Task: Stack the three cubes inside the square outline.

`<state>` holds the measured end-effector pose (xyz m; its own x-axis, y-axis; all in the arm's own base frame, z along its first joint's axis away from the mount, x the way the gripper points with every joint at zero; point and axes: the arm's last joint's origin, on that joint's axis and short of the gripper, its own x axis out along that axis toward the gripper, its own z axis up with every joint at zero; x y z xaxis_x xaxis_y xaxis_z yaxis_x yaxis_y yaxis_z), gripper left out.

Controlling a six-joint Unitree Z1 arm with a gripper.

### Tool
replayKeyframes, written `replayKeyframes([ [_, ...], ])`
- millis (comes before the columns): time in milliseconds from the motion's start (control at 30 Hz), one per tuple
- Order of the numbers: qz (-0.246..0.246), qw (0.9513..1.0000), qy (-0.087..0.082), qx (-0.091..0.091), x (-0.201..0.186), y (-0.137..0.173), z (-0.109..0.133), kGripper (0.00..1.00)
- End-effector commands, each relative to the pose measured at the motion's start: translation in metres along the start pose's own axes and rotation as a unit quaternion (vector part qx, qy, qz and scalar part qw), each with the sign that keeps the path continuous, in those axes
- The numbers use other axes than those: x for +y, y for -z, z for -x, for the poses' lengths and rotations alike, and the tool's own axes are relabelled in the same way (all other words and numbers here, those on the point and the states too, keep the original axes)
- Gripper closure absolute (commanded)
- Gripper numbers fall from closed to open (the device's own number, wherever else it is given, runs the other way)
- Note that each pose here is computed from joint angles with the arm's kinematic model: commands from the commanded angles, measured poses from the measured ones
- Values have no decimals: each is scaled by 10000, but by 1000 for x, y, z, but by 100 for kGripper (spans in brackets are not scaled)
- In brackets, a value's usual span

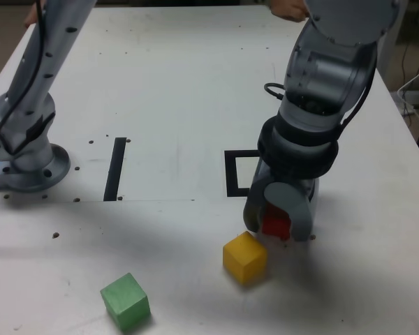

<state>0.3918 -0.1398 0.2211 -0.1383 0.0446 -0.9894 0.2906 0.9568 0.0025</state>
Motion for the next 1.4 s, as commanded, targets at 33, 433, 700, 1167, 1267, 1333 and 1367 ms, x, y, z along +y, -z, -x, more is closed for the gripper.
replayKeyframes([
  [33,8,10000,14,-83,1,1,6,74],
  [433,209,9993,-96,-293,26,35,34,74],
  [700,613,9978,-164,-175,62,54,31,74],
  [1167,976,9952,7,-81,103,61,2,74],
  [1267,964,9953,91,-91,104,62,1,74],
  [1333,939,9954,150,-103,102,61,1,74],
  [1367,923,9955,176,-108,100,61,1,74],
])
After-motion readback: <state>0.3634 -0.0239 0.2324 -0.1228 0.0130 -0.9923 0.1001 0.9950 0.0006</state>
